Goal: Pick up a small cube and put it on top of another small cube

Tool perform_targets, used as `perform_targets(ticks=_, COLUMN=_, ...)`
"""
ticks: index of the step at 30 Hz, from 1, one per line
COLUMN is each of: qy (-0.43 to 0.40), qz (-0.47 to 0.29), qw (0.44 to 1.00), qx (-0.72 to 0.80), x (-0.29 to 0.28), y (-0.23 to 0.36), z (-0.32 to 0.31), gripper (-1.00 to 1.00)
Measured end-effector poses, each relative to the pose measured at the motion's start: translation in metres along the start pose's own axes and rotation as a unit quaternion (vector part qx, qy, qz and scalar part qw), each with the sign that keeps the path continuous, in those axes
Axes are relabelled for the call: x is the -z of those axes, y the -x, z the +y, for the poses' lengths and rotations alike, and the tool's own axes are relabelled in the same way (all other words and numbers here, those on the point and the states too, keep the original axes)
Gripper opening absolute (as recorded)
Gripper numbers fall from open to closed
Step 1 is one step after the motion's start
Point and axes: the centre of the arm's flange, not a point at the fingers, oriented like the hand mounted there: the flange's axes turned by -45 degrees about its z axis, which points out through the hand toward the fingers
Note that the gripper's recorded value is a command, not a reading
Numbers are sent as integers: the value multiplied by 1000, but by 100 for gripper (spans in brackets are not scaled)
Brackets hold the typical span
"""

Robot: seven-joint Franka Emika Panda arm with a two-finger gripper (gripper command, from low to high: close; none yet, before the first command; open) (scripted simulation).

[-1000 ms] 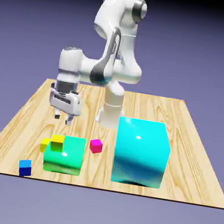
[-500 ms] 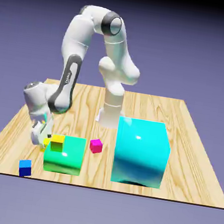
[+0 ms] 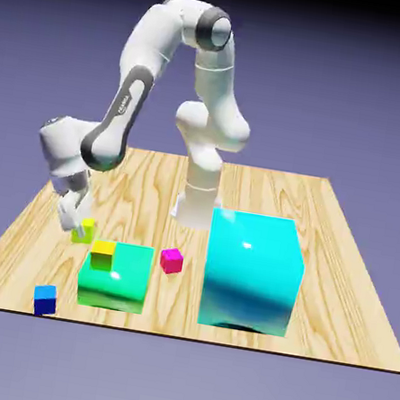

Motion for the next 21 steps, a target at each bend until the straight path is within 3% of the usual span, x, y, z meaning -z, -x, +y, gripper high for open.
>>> perform_targets(ticks=11, qy=72, qz=21, qw=995, qx=68, x=-38, y=164, z=24, gripper=-100)
perform_targets(ticks=20, qy=77, qz=24, qw=994, qx=73, x=-105, y=164, z=34, gripper=-100)
perform_targets(ticks=21, qy=77, qz=26, qw=994, qx=68, x=-109, y=161, z=37, gripper=100)
